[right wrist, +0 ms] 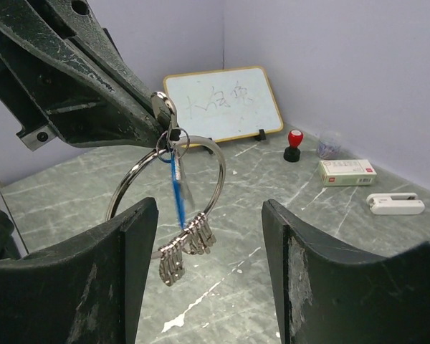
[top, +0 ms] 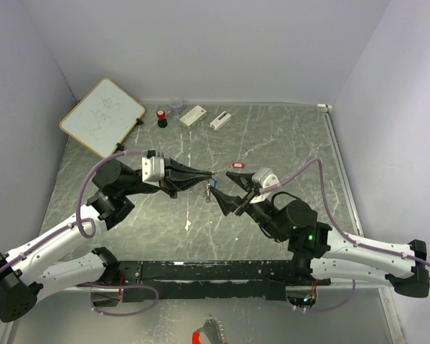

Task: Remove the keys from the keyring

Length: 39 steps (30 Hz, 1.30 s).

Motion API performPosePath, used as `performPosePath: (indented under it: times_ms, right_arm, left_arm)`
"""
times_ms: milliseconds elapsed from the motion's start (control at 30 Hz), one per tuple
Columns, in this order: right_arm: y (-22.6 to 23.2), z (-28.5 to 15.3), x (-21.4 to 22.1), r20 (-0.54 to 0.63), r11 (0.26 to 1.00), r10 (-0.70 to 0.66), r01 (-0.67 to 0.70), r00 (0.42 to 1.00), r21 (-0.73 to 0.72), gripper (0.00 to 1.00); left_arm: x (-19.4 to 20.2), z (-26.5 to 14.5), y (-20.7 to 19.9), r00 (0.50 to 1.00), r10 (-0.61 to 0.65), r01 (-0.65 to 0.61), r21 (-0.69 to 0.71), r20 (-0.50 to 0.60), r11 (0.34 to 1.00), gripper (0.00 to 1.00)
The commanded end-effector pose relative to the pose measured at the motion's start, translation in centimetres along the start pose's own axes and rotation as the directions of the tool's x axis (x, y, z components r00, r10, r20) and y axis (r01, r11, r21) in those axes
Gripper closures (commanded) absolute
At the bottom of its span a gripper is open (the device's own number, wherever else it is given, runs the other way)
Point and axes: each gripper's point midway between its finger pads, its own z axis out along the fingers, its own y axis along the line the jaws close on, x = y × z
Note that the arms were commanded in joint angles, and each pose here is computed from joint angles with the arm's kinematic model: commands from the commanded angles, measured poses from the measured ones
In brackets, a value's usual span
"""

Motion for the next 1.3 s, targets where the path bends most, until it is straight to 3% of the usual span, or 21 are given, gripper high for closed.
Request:
performPosePath:
  times_ms: [0,333,733,933,1033,1267]
  right_arm:
    - [-0.1,0.3,-1.0,0.037,1.000,0.022,-0.023,0.999,0.009,0.41]
    - [0.2,1.5,-1.5,0.042,1.000,-0.013,0.012,0.999,0.014,0.55]
    - [-0.4,1.0,-2.4,0.064,0.999,-0.009,0.007,0.998,0.032,0.56]
    - [0.0,1.5,-2.2,0.048,1.000,-0.017,0.016,0.999,0.021,0.78]
    - [0.3,1.8,-2.2,0.030,1.000,-0.024,0.024,0.999,0.011,0.99]
    - [-1.0,1.4,-1.8,-0.093,0.996,-0.025,0.033,0.995,0.079,1.00]
  left_arm:
    - [-2.2,0.3,-0.5,0.997,0.033,-0.035,0.035,0.063,0.999,0.93]
    - [-1.5,0.2,-0.5,0.999,0.010,-0.012,0.036,0.053,0.999,0.93]
    - [-0.9,0.2,-0.5,0.999,-0.003,0.001,0.034,0.044,0.999,0.93]
    - [-0.5,0.3,-0.3,0.999,-0.014,0.012,0.031,0.042,0.999,0.93]
    - [-0.2,0.3,-0.1,0.999,-0.021,0.021,0.019,0.035,1.000,0.93]
    - [1.2,0.0,2.4,0.999,-0.047,0.044,-0.132,-0.015,0.990,0.91]
